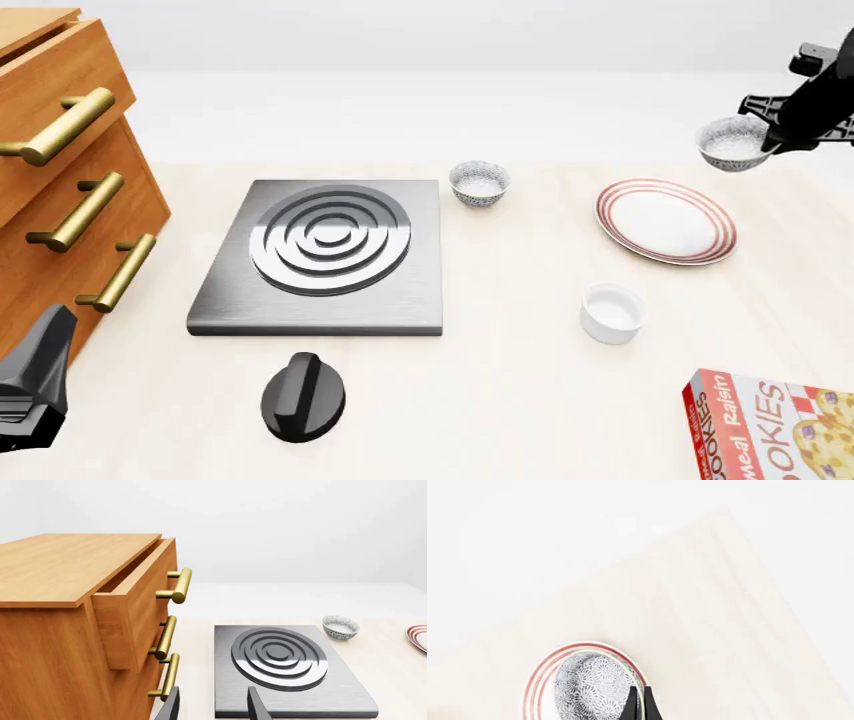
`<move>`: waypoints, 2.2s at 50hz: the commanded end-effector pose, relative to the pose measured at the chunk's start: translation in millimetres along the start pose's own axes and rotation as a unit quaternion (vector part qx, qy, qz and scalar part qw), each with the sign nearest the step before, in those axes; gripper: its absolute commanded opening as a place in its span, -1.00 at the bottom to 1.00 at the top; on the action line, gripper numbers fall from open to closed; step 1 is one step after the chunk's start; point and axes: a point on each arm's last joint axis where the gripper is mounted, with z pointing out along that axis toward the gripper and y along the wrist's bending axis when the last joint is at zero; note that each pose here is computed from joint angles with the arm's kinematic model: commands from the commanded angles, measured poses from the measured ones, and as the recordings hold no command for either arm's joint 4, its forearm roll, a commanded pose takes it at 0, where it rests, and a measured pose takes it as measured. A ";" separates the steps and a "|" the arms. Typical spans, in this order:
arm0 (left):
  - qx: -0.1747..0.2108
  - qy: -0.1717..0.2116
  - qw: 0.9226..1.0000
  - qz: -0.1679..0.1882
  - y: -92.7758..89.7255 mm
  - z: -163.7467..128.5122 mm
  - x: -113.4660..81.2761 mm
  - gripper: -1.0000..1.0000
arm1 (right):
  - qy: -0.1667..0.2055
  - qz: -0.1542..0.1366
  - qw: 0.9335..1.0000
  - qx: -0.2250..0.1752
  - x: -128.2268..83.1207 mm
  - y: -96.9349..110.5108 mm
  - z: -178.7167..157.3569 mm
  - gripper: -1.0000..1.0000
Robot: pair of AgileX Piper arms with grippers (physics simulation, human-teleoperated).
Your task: Pick the akita bowl next to the cookies box and place it on the plate.
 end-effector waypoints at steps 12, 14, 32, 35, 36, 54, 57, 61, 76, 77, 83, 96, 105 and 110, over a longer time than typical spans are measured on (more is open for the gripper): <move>0.000 0.000 1.000 0.000 0.0 0.0 0.0 1.00 | -0.004 -0.002 1.000 -0.020 12.3 29.8 -2.0 -1.00; 0.000 0.000 1.000 0.000 0.0 0.0 0.0 1.00 | -0.003 -0.004 1.000 -0.021 13.8 30.6 -2.5 -1.00; 0.000 0.000 1.000 0.000 0.0 0.0 0.0 1.00 | -0.005 -0.010 1.000 -0.029 29.2 39.3 -15.5 -1.00; 0.000 0.000 1.000 0.000 0.0 0.0 0.0 1.00 | -0.005 -0.012 0.999 -0.031 33.2 41.7 -17.6 -1.00; 0.000 0.000 1.000 0.000 0.0 0.0 0.0 1.00 | -0.006 -0.012 0.999 -0.031 34.2 41.8 -19.1 -1.00; 0.000 0.000 1.000 0.000 0.0 0.0 0.0 1.00 | -0.005 -0.020 0.999 -0.040 50.0 51.7 -25.6 -1.00; 0.000 0.000 1.000 0.000 0.0 0.0 0.0 1.00 | -0.004 -0.021 0.999 -0.042 53.1 52.9 -25.8 -1.00; 0.000 0.000 1.000 0.000 0.0 0.0 0.0 1.00 | -0.002 -0.023 0.999 -0.043 59.3 54.6 -24.2 -1.00; 0.000 0.000 1.000 0.000 0.0 0.0 0.0 1.00 | 0.008 -0.018 0.999 -0.042 75.9 53.0 -11.5 -1.00; 0.000 0.000 1.000 0.000 0.0 0.0 0.0 1.00 | 0.009 -0.018 0.999 -0.041 76.1 52.3 -11.0 -1.00; 0.000 0.000 1.000 0.000 0.0 0.0 0.0 1.00 | 0.014 -0.016 0.999 -0.039 80.3 50.2 -4.5 -1.00; 0.000 0.000 1.000 0.000 0.0 0.0 0.0 1.00 | 0.017 -0.015 0.999 -0.040 82.3 52.9 1.6 -1.00; 0.000 0.000 1.000 0.000 0.0 0.0 0.0 1.00 | 0.018 -0.015 0.999 -0.038 82.7 51.1 5.5 -1.00; 0.000 0.000 1.000 0.000 0.0 0.0 0.0 1.00 | 0.018 -0.012 0.999 -0.037 81.0 49.2 8.9 -1.00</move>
